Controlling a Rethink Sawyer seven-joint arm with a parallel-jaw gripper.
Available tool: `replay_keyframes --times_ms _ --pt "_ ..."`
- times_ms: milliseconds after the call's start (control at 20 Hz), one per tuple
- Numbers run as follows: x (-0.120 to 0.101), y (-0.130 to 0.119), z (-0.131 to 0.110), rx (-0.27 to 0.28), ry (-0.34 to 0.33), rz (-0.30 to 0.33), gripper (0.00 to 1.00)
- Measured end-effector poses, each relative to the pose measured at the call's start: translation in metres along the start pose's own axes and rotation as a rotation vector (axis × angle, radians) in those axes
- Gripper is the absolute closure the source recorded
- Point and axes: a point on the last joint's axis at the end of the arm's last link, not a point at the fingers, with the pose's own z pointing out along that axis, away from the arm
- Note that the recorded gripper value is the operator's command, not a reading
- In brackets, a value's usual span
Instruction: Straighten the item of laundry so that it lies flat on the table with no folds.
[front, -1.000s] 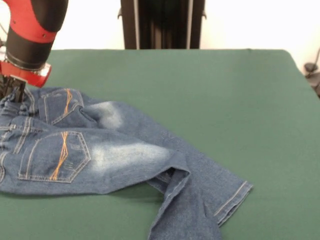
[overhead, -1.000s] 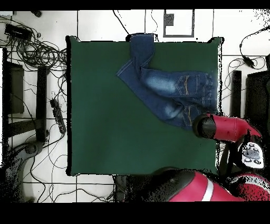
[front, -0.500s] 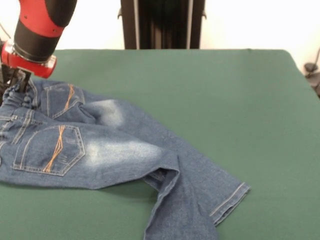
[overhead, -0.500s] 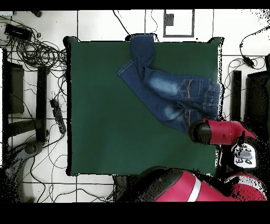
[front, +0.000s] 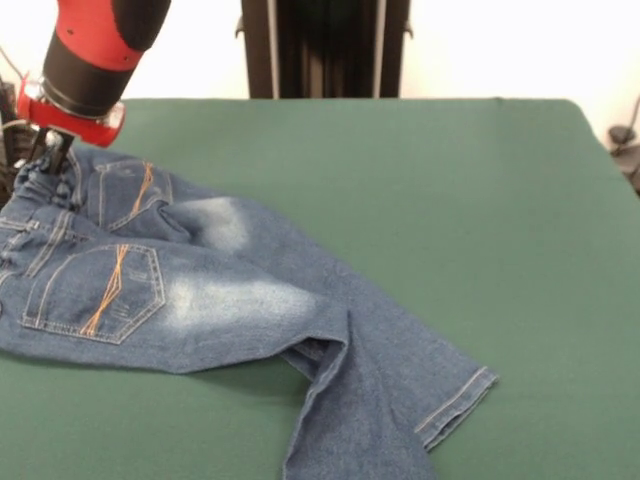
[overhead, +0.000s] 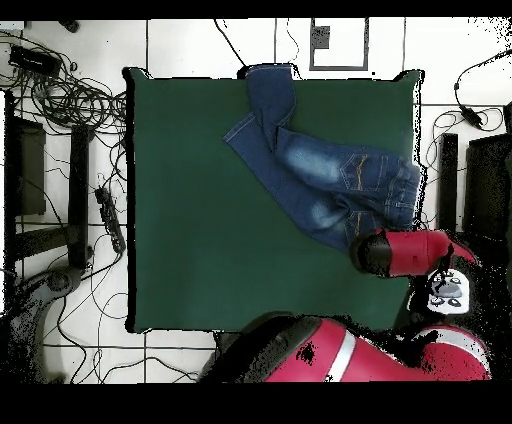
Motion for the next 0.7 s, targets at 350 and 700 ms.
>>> replay_keyframes --times_ms 350,700 --pt "0.008 0.002 -0.012 0.038 0.038 -0.035 1.00" --pt "0.031 0.006 -0.014 0.046 0.081 -0.055 1.00"
